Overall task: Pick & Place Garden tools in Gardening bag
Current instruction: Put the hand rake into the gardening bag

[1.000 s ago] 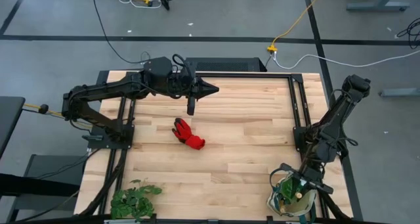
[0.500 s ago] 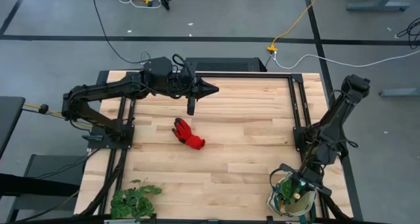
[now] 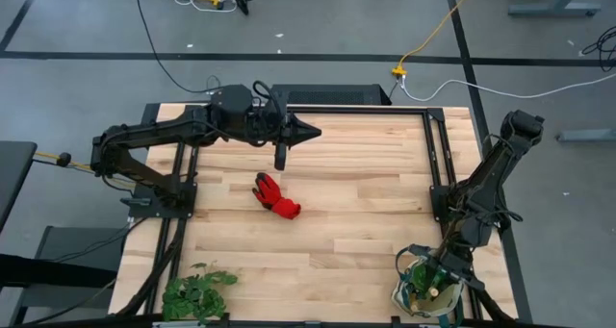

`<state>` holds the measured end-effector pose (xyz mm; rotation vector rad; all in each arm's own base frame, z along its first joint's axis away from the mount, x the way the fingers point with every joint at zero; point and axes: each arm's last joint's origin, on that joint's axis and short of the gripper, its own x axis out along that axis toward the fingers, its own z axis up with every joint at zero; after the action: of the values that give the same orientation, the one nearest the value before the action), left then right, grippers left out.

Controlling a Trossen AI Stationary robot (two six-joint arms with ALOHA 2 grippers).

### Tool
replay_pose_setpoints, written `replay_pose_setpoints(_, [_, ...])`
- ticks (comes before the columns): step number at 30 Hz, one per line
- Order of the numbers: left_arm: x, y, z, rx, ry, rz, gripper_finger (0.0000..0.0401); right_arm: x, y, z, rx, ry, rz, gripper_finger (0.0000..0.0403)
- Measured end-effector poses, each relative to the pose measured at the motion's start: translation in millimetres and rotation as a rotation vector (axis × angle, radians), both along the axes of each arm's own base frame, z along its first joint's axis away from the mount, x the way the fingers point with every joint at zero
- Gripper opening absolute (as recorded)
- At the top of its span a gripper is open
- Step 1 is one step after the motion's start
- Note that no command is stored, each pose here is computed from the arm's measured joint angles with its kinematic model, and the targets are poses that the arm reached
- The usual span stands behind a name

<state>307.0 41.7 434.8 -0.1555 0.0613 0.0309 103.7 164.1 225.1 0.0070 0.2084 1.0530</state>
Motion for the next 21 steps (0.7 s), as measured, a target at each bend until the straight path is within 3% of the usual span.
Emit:
replay_pose_setpoints(11, [0.0,0.1,0.0,0.0,0.0,0.003,0.0002,0.1,0.1,0.9,0.008,-0.004,0.0,0.0065])
replay_pose_setpoints(21, [0.0,0.2,0.0,0.0,0.0,0.005,0.0002,0.1,0.1,0.8,0.047,0.067,-0.014,0.0099])
